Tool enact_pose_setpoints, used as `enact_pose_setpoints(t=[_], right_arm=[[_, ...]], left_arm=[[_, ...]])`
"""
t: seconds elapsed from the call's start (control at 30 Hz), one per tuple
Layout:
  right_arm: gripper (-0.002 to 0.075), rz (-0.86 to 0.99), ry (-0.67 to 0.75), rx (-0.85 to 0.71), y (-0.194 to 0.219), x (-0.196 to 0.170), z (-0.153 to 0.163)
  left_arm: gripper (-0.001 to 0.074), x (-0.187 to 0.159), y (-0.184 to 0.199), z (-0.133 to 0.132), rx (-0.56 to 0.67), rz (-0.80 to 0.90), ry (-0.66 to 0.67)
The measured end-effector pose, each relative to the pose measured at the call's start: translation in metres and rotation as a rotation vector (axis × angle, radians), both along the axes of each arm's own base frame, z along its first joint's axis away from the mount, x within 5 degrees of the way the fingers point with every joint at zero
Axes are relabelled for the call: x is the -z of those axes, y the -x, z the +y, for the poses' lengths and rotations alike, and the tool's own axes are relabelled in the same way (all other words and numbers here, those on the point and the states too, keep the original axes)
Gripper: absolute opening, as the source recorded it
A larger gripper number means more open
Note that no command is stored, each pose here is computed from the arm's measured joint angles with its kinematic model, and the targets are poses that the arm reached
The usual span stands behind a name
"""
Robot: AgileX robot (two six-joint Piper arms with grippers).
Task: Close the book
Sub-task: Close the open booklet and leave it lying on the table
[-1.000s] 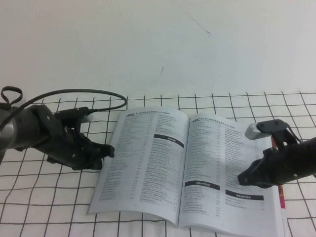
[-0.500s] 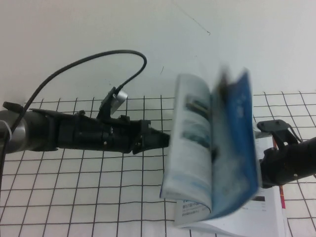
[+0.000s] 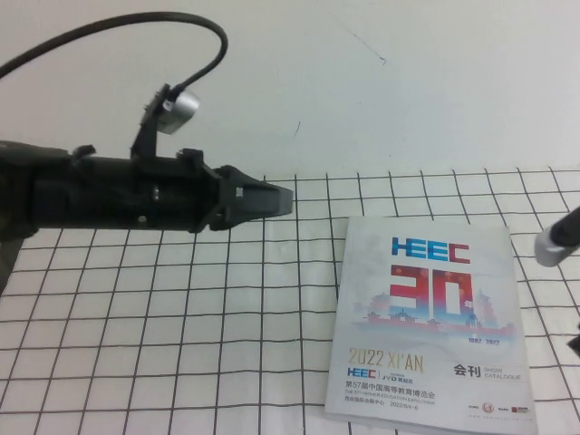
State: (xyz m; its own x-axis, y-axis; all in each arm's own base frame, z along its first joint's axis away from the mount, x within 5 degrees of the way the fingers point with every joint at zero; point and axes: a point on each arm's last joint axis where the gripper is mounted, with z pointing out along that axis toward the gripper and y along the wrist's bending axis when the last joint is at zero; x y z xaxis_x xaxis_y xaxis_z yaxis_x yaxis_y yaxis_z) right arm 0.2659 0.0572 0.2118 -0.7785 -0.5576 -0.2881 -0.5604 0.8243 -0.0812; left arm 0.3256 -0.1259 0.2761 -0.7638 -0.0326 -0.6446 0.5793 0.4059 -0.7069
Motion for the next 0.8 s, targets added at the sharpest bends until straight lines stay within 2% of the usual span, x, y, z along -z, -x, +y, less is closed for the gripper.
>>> enact_pose_setpoints(t=[0.17, 0.3, 0.4, 0.57, 0.67, 0.8], right_arm=[[-0.0003, -0.084, 0.209, 0.044, 0.032, -0.047, -0.027], [-0.0003, -0.236, 0.278, 0.106, 0.065, -0.088, -0.044], [-0.0003, -0.376, 0.218, 0.148, 0.095, -0.116, -0.049], [-0.0003, -0.615, -0.009, 0.204, 0.146, -0.141, -0.048], [-0.0003, -0.719, -0.122, 0.208, 0.168, -0.136, -0.047], [-0.0003, -0.786, -0.176, 0.204, 0.188, -0.116, -0.049]], left_arm=[[-0.0004, -0.036, 0.015, 0.038, -0.14, -0.118, -0.179], [-0.0004, -0.071, 0.037, 0.067, -0.288, -0.241, -0.303], [-0.0004, -0.096, 0.058, 0.085, -0.406, -0.327, -0.386], [-0.0004, -0.126, 0.098, 0.095, -0.528, -0.469, -0.473], [-0.0004, -0.131, 0.123, 0.095, -0.56, -0.601, -0.496], [-0.0004, -0.113, 0.149, 0.086, -0.533, -0.753, -0.508]])
